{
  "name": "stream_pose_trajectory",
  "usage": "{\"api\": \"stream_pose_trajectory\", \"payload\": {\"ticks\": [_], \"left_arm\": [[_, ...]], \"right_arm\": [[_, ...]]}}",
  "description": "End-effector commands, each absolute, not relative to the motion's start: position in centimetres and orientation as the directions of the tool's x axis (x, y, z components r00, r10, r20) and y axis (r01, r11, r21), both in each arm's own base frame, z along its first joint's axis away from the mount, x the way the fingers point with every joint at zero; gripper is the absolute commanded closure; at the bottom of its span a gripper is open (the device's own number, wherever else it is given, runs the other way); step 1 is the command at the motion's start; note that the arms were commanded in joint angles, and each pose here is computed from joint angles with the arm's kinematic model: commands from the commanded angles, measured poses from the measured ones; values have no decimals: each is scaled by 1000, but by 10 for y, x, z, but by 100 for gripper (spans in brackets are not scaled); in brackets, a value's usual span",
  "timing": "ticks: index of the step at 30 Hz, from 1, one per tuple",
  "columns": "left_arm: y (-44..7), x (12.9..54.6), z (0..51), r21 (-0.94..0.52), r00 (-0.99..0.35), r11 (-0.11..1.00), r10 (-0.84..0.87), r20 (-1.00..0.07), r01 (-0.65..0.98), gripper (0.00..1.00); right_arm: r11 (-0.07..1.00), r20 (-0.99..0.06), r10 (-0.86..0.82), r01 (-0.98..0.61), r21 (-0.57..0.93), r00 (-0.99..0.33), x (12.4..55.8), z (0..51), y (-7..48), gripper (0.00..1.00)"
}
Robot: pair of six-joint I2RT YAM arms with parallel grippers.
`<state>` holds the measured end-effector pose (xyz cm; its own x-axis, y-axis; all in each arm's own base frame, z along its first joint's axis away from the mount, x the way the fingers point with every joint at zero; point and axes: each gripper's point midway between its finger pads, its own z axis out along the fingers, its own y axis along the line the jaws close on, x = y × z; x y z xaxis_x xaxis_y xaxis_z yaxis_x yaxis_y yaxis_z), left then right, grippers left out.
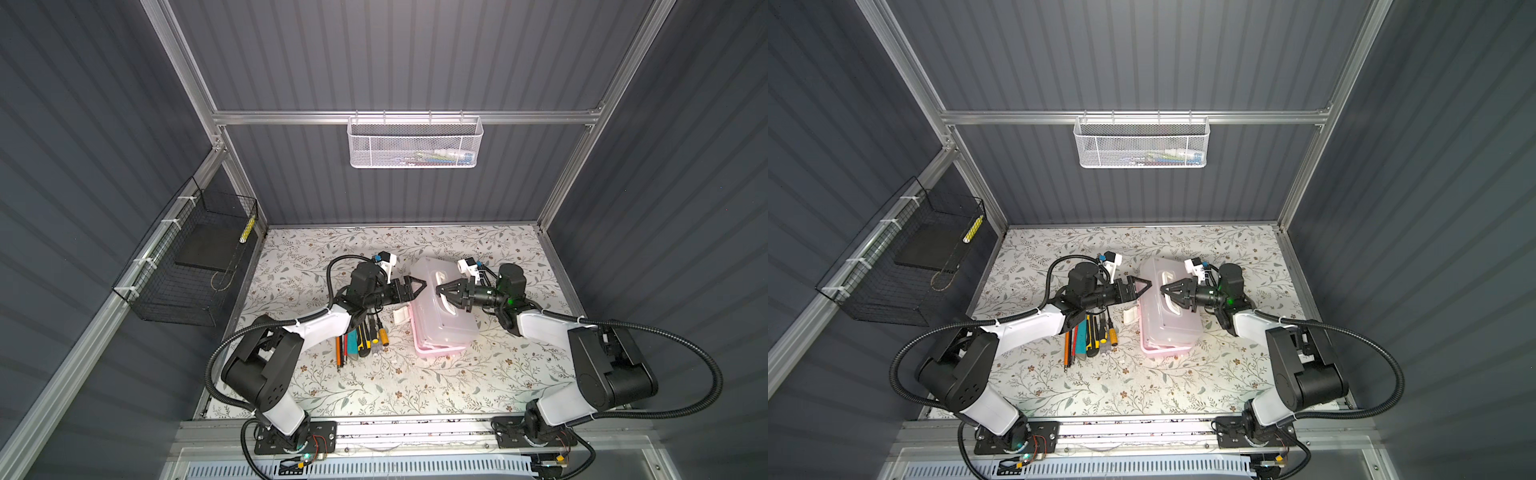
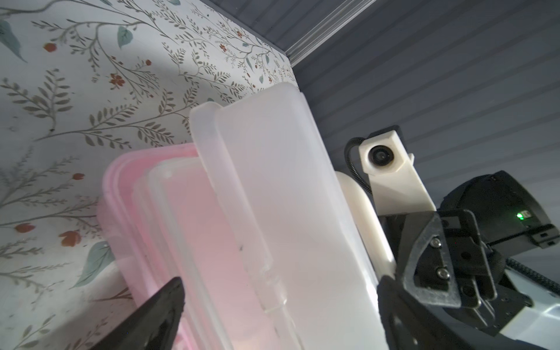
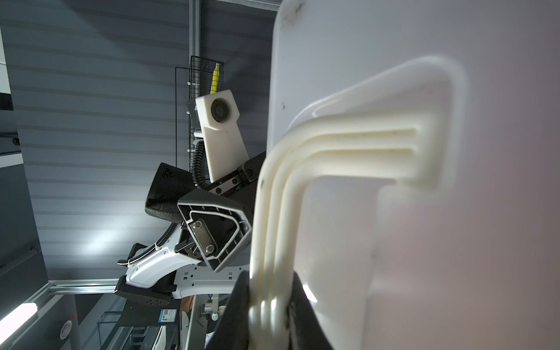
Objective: Pack the tool kit
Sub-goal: 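Lift the clear lid edge with the left gripper while right gripper holds handle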
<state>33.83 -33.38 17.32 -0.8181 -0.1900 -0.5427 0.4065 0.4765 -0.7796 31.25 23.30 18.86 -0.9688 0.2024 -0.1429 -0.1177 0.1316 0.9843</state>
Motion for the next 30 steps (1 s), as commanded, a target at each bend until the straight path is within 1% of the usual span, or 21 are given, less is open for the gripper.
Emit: {"api": "stream_pose_trajectory", "payload": {"ticks": [1,8,20,21,22,24,26,30], "left_arm": [[-346,343,192,-809,-817,394,-202,-540,437,1],[-355,350,204,-805,-805,367,-201,-557,466,1],[-376,349,201,-803,-809,332,-161,-565,495,1],[-377,348,200,-803,-810,331,-160,-565,495,1],[-378,348,200,-803,-810,330,-156,-565,497,1],[-382,347,203,-802,-808,326,-153,-568,502,1],[-383,348,206,-799,-805,325,-152,-573,507,2],[-386,347,208,-786,-798,334,-140,-587,520,2]], "right_arm": [[129,-131,178,-109,986,-975,307,179,234,100],[174,-144,182,-112,978,-973,308,178,233,100],[178,-138,183,-105,978,-973,312,178,233,100],[179,-137,183,-104,978,-974,312,178,233,98],[181,-137,183,-104,978,-974,312,178,233,92],[200,-154,186,-116,973,-970,312,180,232,78],[240,-179,197,-130,962,-964,312,182,228,67],[304,-228,206,-159,939,-952,311,190,222,59]]}}
